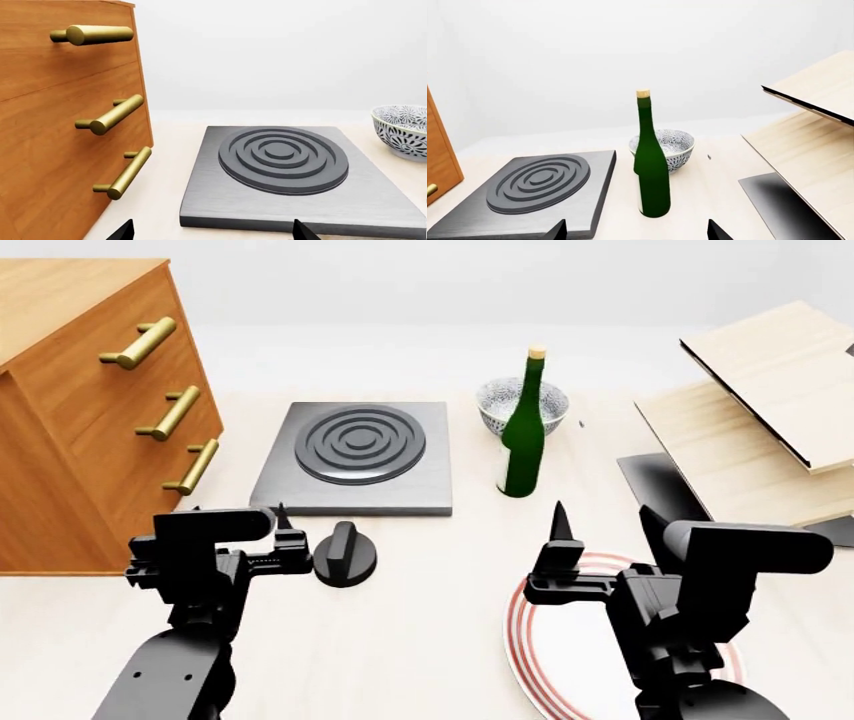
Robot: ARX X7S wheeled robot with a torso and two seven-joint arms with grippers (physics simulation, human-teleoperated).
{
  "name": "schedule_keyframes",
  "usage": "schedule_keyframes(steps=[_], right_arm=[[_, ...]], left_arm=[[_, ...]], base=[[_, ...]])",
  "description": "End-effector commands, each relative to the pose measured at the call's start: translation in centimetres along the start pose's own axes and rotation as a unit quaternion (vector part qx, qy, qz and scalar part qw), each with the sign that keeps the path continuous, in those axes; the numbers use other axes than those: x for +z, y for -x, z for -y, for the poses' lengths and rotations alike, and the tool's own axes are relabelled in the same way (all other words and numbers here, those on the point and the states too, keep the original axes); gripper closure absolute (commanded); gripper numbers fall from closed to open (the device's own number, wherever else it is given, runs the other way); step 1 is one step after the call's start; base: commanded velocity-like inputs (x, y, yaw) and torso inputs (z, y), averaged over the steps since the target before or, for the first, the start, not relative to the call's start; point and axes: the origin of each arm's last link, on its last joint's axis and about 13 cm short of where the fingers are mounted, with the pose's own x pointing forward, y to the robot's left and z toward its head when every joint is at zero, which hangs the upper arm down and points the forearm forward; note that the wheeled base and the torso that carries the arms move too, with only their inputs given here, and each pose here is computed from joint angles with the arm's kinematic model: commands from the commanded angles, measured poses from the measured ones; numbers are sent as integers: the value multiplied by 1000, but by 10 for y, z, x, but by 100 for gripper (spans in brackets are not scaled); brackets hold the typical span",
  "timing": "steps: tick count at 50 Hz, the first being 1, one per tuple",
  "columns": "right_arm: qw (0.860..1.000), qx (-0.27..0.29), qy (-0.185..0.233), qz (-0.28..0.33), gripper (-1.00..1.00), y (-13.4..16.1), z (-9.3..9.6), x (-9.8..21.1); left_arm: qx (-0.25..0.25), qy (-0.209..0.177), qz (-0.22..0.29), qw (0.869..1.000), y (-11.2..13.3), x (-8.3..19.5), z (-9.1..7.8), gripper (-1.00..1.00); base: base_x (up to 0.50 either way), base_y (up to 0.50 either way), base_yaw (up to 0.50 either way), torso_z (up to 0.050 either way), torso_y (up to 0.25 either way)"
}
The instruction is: Turn on the stove.
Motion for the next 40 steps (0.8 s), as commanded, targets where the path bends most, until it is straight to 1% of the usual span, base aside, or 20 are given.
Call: schedule_keyframes(steps=[1,5,10,16,24,32,40], right_arm=[[1000,-1,0,-2,-100,0,1,-2],[1000,-2,-1,-2,-100,0,2,-2],[1000,-2,-2,-3,-100,0,1,-2],[1000,-3,-3,-7,-100,0,2,-5],[1000,2,-4,-9,-100,0,0,-7],[1000,0,-4,-12,-100,0,1,-9],[1000,-2,-7,-14,-100,0,2,-11]], left_arm=[[22,-26,-10,999,-21,-32,-2,-100],[33,-23,-7,999,-28,-37,-3,-100],[35,-41,-4,999,-33,-47,-1,-100],[33,-45,-14,998,-34,-60,1,-100],[38,-44,-19,998,-35,-71,2,-100],[38,-54,-26,997,-37,-85,7,-100],[31,-50,-34,998,-40,-93,14,-100]], base=[[0,0,0,0,0],[0,0,0,0,0],[0,0,0,0,0],[0,0,0,0,0],[0,0,0,0,0],[0,0,0,0,0],[0,0,0,0,0]])
